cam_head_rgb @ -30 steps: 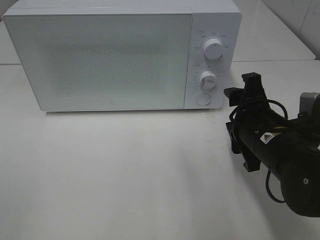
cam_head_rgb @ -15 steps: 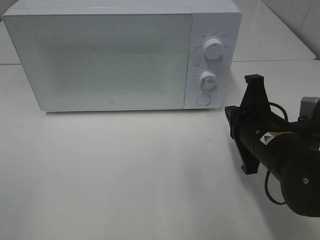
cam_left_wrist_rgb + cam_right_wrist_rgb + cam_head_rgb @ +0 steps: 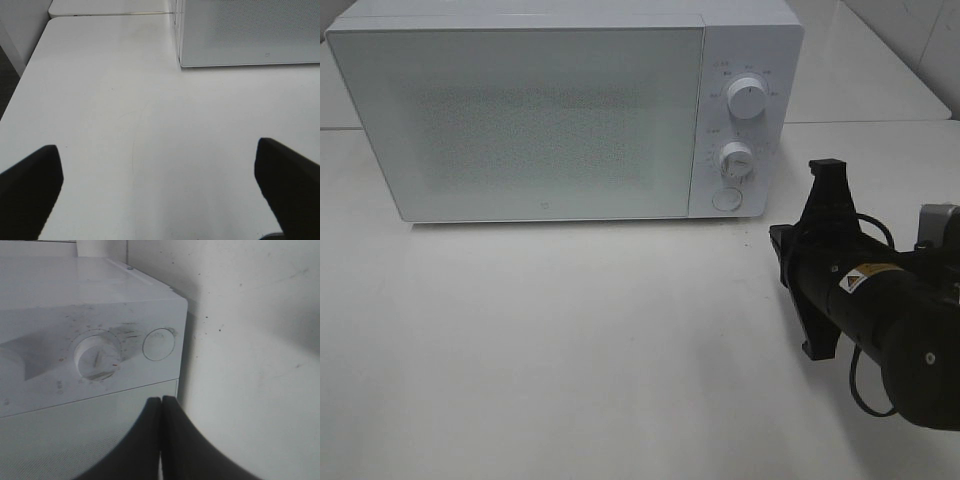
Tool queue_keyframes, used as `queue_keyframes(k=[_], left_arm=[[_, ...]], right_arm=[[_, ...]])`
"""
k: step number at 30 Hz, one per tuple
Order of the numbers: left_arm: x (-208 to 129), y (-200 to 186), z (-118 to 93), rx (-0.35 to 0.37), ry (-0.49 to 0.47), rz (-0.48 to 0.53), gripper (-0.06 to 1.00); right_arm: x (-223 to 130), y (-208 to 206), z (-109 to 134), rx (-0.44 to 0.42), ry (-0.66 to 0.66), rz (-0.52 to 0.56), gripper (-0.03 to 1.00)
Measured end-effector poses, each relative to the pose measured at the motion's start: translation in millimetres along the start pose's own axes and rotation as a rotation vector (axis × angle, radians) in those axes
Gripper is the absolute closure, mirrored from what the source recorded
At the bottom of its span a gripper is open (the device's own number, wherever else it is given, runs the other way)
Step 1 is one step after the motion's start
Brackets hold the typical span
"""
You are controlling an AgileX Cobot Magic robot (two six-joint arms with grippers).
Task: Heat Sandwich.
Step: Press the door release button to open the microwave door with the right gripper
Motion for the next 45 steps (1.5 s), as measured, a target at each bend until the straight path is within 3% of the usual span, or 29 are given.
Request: queue_keyframes(k=[45], left_arm=[[0.0,0.0,0.0,0.000,0.000,0.000,-0.04]], right_arm=[[-2.0,125.4,4.1,-0.089,0.068,-0.023,0.96]])
Point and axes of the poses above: a point on each arm's last joint axis where the gripper is mounted, y pointing out along that axis toward the gripper, z along the wrist's bending axis when the last joint is at zero, x = y × z, the point moved 8 cm from there along y, pointing out along that axis toward the gripper, and after that the axes turned 5 degrees about -y, right-handed, at the moved point
